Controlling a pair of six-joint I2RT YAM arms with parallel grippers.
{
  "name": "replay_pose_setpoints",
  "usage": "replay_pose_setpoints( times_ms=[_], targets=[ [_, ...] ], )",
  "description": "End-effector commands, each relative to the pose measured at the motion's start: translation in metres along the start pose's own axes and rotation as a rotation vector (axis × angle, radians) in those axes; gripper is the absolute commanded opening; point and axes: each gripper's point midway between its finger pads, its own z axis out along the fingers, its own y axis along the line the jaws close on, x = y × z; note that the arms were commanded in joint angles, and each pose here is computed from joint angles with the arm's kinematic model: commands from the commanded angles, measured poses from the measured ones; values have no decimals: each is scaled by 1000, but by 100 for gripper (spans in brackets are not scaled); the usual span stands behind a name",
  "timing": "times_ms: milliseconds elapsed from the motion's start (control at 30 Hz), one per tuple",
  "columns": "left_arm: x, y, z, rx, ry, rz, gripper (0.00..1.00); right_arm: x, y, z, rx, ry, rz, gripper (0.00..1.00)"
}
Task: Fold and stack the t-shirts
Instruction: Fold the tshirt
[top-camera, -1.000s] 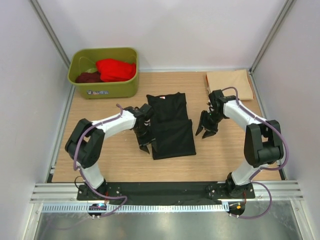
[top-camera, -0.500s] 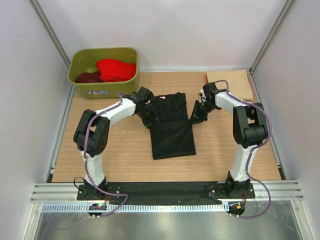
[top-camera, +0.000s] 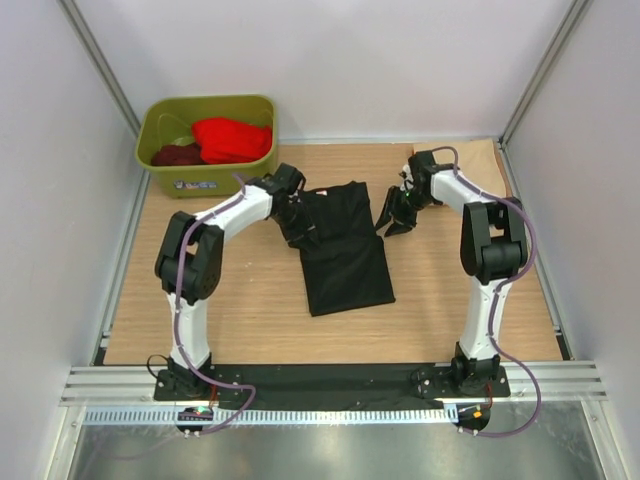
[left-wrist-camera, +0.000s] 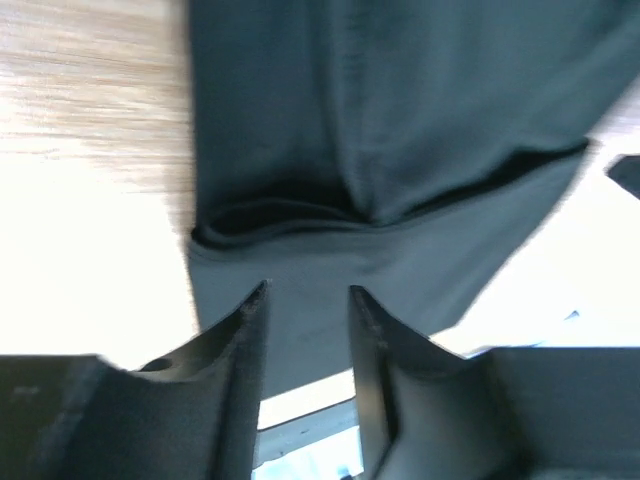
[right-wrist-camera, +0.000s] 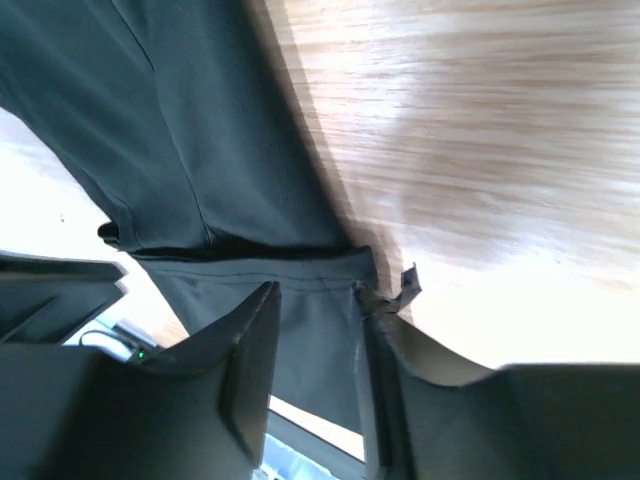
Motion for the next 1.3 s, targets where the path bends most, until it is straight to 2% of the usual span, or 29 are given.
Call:
replay_pose_setpoints(
  times_ms=[0, 100, 167, 200, 333, 467, 800, 1267],
  targets=[
    [-8, -25, -57, 58, -81, 76, 40, 7, 1, -41, 89, -30, -20, 46],
    [15, -18, -87, 83, -80, 104, 46, 40, -24, -61, 211, 5, 15, 47],
    [33, -11, -91, 106, -49, 93, 46, 60, -28, -67, 213, 25, 21, 48],
    [42, -2, -88, 102, -26, 75, 47, 77, -36, -65, 217, 62, 38, 48],
    [86, 24, -64, 170, 43, 4, 48, 103, -35, -69, 154, 49, 43, 48],
    [121, 19, -52, 210, 78, 14, 48, 125, -35, -57, 113, 88, 40, 48],
    [140, 48, -11, 130, 134, -25, 48, 157, -62, -35, 160, 155, 57, 48],
    [158, 73, 15, 59, 179, -52, 41, 166, -67, -15, 106, 181, 57, 47]
  ],
)
